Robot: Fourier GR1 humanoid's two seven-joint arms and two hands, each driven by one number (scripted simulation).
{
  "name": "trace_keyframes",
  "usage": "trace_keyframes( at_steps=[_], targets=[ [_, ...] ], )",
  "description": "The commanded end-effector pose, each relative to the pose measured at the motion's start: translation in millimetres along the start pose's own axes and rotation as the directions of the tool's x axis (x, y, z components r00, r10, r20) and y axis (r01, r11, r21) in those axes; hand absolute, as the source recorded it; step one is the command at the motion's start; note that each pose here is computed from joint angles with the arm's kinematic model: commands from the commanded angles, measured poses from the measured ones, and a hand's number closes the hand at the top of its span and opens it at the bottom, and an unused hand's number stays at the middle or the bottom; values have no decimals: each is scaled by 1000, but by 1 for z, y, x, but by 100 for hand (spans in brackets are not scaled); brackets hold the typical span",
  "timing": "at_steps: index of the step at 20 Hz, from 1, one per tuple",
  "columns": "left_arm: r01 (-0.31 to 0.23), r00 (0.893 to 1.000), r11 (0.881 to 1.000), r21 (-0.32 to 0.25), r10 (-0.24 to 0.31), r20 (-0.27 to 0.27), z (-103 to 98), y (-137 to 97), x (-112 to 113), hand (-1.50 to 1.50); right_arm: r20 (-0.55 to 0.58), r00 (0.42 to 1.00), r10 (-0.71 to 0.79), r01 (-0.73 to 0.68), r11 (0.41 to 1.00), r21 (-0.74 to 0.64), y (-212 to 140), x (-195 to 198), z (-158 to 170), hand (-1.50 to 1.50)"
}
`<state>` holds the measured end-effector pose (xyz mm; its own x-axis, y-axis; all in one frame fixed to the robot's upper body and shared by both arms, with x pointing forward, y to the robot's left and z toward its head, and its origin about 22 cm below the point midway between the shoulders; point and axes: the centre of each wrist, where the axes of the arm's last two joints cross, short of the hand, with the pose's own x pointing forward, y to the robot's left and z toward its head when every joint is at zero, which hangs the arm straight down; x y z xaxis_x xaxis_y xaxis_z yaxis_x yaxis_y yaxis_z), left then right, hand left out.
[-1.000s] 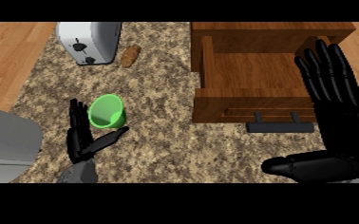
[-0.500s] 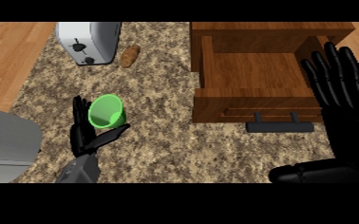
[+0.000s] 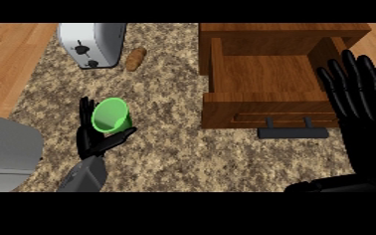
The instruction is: Pick up the cup, place it into the drawer and close the drawer
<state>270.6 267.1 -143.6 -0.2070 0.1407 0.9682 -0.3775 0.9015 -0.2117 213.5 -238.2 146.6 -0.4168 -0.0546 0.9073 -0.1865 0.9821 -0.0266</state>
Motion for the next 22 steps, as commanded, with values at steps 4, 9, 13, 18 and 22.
trace_keyframes(
  at_steps=[4,9,13,18,22],
  targets=[
    [-132,991,989,-72,133,0,2,-3,-5,-150,-8,1000,-4,4,1000,-3,-13,-16,-7,-150],
    [-177,982,977,-122,183,36,8,-3,-6,150,0,1000,4,-4,1000,-16,-9,-15,-4,-150],
    [-122,982,987,-104,135,134,-10,-17,-2,150,-3,1000,9,-9,1000,2,8,-9,-2,-150],
    [-84,975,992,-94,102,199,-7,3,0,150,-2,1000,19,-19,1000,-22,-13,1,-11,-150],
    [-105,980,960,-260,144,136,-5,11,4,150,-13,1000,8,-8,1000,9,17,1,-7,-150]
  ],
)
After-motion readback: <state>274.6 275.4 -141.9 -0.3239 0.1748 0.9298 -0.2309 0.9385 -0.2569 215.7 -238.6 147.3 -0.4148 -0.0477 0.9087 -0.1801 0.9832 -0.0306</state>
